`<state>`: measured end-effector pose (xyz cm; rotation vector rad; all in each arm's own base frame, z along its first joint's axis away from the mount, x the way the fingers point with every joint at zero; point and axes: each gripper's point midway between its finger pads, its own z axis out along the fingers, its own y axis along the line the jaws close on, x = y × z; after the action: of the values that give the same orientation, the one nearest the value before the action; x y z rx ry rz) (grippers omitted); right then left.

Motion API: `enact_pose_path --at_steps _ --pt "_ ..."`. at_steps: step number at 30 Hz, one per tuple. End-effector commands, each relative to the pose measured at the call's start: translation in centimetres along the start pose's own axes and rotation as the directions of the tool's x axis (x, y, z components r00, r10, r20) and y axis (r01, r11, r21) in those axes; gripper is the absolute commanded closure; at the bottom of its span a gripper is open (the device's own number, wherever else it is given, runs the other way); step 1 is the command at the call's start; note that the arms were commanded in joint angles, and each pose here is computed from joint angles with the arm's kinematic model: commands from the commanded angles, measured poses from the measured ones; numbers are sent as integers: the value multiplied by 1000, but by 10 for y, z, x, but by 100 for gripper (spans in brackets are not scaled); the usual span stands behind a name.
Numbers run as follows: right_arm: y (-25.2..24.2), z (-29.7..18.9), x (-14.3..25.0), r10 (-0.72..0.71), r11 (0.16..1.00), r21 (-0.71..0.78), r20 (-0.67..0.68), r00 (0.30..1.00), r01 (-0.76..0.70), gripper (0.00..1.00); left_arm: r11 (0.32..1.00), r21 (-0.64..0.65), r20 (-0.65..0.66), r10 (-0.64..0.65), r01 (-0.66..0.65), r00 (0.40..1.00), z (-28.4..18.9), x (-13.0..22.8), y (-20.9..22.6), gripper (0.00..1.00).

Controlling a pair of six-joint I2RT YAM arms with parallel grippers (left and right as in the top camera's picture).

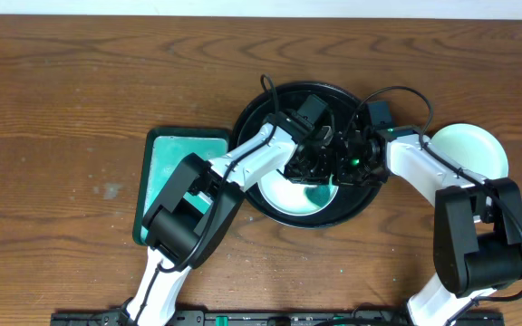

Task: Clean dirty plates on tray and stack at the side
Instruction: 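Scrub the white plate with the sponge while the right gripper holds it, then return the sponge to the teal tray with the left gripper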

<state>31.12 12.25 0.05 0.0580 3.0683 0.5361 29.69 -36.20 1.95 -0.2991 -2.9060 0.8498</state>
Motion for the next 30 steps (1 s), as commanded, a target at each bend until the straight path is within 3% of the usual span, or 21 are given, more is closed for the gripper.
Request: enact_pose_path --at_steps 1,6,11,14,17,20,25,28,30 --pt "-17 10 8 3 997 82 -31 1000 -1 99 995 6 -116 -95 96 989 12 24 9 93" --pt "-17 10 8 3 997 82 -30 1000 -1 99 980 -92 -158 -188 176 969 0 36 36 93" --pt "-17 10 8 -5 997 81 -31 1000 8 99 944 -279 -27 -188 173 982 -44 28 67 93" --pt "-19 10 7 -5 996 90 -29 1000 8 99 923 -350 122 -124 160 985 -103 17 70 93" --pt "-22 10 6 -6 994 107 -23 1000 8 99 838 -495 326 -68 231 943 -182 8 98 93" --pt "-21 10 4 -9 994 105 -13 1000 10 99 723 -597 429 -78 348 900 -235 12 140 93" --pt "-19 10 -5 -21 995 96 21 1000 19 99 639 -612 429 -228 467 874 -240 27 201 93" --pt "-16 10 -13 -31 996 88 52 998 27 98 647 -564 404 -326 513 855 -216 36 230 93" --pt "-15 10 -19 -39 996 82 74 996 33 92 658 -517 389 -389 547 835 -200 44 248 88"
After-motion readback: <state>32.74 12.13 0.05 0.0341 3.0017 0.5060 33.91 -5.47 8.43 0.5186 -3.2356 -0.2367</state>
